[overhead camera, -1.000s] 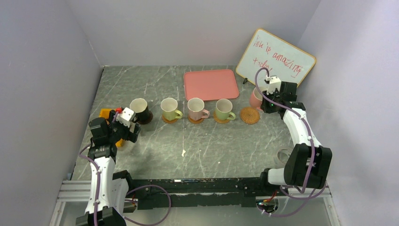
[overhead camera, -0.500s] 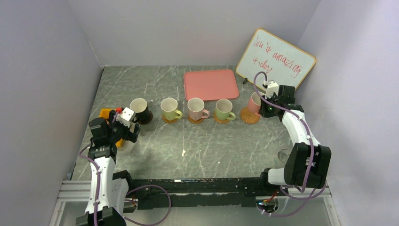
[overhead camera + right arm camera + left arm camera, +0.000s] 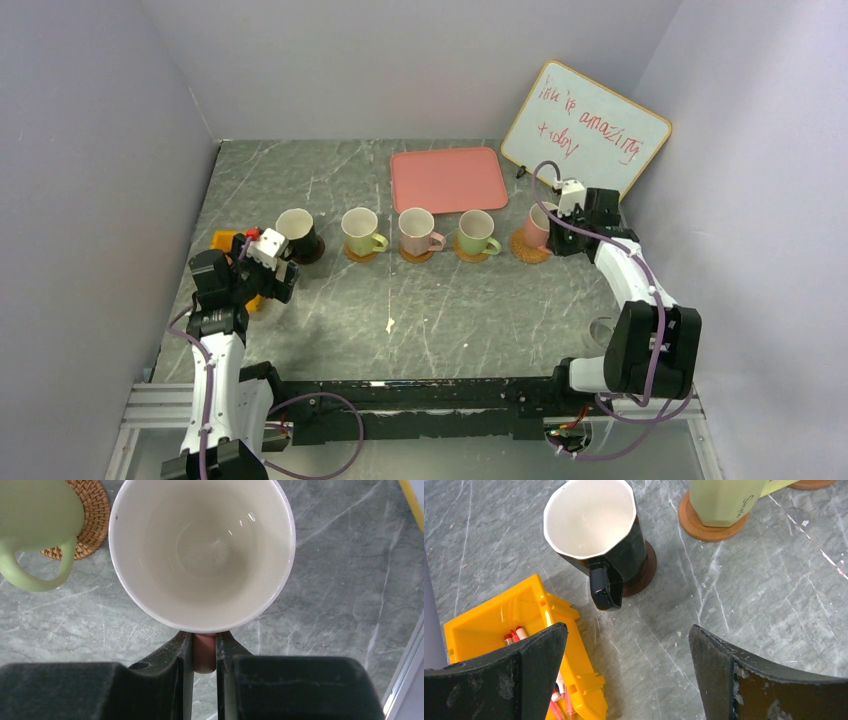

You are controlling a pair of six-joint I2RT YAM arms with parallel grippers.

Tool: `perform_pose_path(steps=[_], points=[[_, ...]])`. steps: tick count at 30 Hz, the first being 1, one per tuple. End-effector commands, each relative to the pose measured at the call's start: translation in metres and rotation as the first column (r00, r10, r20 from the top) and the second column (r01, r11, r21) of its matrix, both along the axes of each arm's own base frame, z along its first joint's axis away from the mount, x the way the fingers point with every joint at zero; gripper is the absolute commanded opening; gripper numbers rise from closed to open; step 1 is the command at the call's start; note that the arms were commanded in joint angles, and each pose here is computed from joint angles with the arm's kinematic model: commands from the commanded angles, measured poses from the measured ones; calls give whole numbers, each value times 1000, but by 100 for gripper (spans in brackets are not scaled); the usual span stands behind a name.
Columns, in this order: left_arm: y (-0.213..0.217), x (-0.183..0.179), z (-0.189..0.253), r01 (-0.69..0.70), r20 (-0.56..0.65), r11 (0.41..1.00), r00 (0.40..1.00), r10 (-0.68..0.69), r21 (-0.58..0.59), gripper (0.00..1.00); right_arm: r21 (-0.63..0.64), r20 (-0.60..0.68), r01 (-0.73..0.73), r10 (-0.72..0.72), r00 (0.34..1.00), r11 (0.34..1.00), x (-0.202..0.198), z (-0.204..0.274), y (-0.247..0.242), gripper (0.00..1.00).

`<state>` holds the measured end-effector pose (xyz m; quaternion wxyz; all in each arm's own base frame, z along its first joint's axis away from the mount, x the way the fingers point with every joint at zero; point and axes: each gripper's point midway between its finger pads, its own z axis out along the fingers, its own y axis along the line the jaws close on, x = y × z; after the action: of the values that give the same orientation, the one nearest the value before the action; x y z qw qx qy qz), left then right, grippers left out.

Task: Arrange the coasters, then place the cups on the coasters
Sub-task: Place the cup on the coaster.

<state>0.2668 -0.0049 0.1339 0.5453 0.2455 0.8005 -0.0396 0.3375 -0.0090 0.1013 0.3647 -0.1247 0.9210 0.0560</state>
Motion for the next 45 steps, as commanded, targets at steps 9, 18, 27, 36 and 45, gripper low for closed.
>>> perform_pose_path(steps=[9,18,27,36,45], points=[[1,4,8,10,34,1000,999,-11,16,96,-42,137,-25,31,990,999,28,23,3,0],[1,4,8,10,35,1000,999,-10,16,96,-51,108,-27,33,994,998,28,13,4,0],[1,4,8,10,36,1000,999,-11,16,96,-63,91,-28,34,995,998,27,5,3,0],[1,4,8,10,35,1000,999,-10,16,96,-73,81,-26,31,996,997,28,0,2,0],[1,4,9,11,39,1000,999,-12,18,96,-81,74,-35,41,996,996,25,-1,3,17]])
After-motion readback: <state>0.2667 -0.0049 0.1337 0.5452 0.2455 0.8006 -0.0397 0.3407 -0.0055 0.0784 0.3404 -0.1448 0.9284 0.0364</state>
